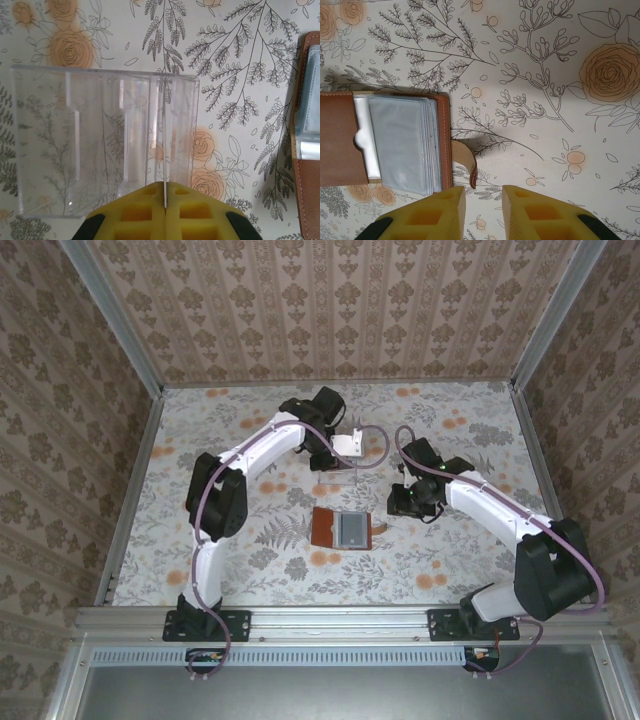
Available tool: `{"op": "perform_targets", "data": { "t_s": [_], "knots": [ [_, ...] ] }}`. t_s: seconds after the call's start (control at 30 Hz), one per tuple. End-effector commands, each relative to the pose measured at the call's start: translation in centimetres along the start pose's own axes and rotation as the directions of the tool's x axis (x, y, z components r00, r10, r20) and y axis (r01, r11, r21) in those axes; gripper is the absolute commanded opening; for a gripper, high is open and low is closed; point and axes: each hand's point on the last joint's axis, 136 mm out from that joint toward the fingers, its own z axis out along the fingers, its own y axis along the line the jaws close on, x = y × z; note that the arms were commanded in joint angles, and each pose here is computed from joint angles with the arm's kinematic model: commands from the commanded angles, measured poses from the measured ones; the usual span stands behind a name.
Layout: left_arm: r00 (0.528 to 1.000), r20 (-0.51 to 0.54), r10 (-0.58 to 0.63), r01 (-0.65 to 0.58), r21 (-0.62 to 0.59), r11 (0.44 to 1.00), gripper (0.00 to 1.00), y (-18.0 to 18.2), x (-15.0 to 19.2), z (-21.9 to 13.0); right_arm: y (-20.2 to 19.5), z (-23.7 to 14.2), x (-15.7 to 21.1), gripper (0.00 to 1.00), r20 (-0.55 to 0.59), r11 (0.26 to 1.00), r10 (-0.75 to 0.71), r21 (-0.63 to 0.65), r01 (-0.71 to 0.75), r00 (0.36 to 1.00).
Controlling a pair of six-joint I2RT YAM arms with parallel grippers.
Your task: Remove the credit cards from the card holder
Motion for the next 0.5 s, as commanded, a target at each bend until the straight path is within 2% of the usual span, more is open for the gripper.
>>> {"op": "perform_targets", "data": {
  "t_s": [0.0, 0.3, 0.47],
  "knots": [
    [1.0, -0.002, 0.03, -0.029, 0.073, 0.997, 0.0, -1.0, 0.2, 0.4, -0.8, 0.5, 0.6, 0.28, -0.029, 1.0, 0.001, 0.025, 0.0, 1.0],
    [0.999, -0.026, 0.024, -0.02, 0.129, 0.991, 0.0, -1.4, 0.7, 1.0, -1.1, 0.8, 0.7, 0.28, -0.033, 1.0, 0.006, 0.025, -0.005, 0.999],
    [0.998, -0.036, 0.042, -0.039, 0.088, 0.995, 0.0, -0.9, 0.4, -0.1, -1.0, 0.8, 0.7, 0.28, -0.032, 1.0, 0.008, 0.02, -0.008, 0.999]
  ]
}}
